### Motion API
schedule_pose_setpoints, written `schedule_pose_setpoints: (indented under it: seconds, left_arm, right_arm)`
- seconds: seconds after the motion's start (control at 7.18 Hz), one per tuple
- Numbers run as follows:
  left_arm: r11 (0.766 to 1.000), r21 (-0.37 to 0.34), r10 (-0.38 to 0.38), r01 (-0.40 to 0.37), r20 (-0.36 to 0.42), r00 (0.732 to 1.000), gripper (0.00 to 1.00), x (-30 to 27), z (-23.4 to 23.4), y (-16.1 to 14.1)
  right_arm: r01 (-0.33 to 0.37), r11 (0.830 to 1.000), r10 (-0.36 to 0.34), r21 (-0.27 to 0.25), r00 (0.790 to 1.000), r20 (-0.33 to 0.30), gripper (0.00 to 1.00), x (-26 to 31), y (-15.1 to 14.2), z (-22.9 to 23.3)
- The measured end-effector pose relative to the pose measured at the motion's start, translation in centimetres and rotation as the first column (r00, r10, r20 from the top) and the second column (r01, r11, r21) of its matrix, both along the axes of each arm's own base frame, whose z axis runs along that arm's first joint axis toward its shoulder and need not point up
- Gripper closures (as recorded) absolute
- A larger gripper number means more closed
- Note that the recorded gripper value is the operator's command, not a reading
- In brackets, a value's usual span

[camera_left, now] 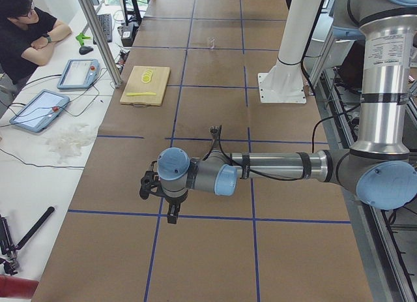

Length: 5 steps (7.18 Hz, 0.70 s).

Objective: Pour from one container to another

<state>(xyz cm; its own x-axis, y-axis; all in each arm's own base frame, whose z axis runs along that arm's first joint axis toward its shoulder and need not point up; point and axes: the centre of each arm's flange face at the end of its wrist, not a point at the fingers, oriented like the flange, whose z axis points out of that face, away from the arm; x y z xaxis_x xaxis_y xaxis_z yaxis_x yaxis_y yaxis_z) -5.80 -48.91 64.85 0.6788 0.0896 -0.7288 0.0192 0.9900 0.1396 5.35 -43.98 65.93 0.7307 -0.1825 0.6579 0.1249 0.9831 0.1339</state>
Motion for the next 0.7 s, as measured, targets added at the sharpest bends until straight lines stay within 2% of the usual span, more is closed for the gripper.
schedule_pose_setpoints:
  seconds: [0.7]
  left_arm:
    - [1.0,0.012,0.002,-0.002,0.001,1.0,0.0,0.06,-0.46,-0.12]
  right_arm:
    - [0.0,1.0,0.0,0.001,1.0,0.0,0.0,0.0,0.04,0.02]
